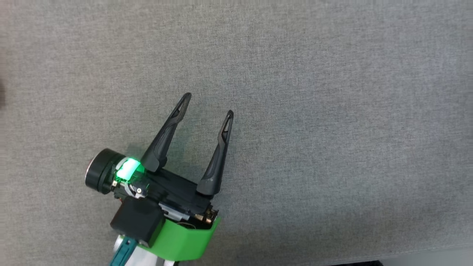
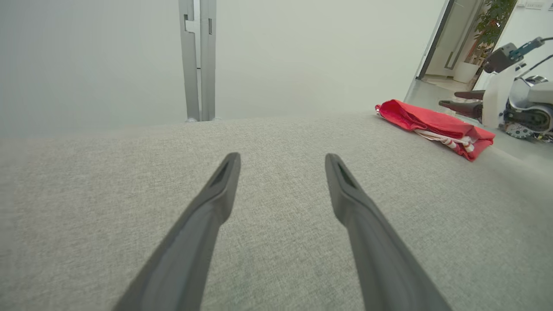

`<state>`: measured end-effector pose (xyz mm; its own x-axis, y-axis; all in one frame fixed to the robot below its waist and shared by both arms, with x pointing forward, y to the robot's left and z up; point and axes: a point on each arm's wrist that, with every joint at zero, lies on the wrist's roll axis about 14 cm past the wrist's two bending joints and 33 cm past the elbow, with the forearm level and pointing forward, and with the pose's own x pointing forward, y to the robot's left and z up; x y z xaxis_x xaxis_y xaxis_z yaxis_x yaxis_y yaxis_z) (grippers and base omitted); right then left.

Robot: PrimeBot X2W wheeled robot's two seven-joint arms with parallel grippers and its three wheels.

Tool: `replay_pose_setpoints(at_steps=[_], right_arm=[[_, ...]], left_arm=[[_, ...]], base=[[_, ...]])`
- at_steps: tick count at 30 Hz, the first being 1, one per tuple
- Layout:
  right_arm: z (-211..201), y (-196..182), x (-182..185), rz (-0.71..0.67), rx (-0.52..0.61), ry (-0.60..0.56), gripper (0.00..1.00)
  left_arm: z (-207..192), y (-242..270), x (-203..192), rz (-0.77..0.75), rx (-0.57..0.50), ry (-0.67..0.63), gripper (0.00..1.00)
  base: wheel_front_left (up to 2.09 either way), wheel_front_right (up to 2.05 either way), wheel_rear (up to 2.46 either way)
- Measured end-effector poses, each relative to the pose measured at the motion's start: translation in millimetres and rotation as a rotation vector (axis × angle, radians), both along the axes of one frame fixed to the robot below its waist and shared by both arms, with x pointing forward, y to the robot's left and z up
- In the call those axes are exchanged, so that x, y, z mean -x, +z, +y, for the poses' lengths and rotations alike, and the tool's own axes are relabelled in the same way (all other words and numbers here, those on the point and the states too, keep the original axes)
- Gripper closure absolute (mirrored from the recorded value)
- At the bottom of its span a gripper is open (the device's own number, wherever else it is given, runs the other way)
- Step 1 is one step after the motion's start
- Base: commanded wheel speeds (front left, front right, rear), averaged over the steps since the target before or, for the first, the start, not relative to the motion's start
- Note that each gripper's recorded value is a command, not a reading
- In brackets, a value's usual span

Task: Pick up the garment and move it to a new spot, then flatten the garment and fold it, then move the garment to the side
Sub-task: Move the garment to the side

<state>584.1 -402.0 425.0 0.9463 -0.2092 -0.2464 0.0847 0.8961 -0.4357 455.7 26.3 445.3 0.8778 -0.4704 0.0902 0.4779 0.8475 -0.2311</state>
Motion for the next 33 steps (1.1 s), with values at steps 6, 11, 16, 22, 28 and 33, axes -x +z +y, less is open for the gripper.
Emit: replay_pose_setpoints(at_steps=[6, 11, 16, 22, 28, 33], right_arm=[[53, -34, 47, 0.037, -0.165, 0.046, 0.0], [117, -31, 76, 0.01, -0.313, 0.131, 0.0], [173, 13, 100, -0.135, -0.484, 0.205, 0.0], [216, 57, 148, -0.261, -0.596, 0.277, 0.0], [252, 86, 190, -0.331, -0.614, 0.368, 0.0], [266, 101, 225, -0.375, -0.585, 0.417, 0.0]], left_arm=[[19, 1, 23, 0.063, -0.032, 0.074, 0.0], [49, 12, 48, 0.085, -0.055, 0.185, 0.0], [73, 25, 77, 0.087, -0.061, 0.271, 0.0], [102, 42, 109, 0.058, -0.055, 0.368, 0.0], [119, 56, 132, 0.016, -0.042, 0.424, 0.0], [123, 65, 150, -0.025, -0.037, 0.436, 0.0]], base=[[0.0, 0.0, 0.0], [0.0, 0.0, 0.0], [0.0, 0.0, 0.0], [0.0, 0.0, 0.0], [0.0, 0.0, 0.0], [0.0, 0.0, 0.0]])
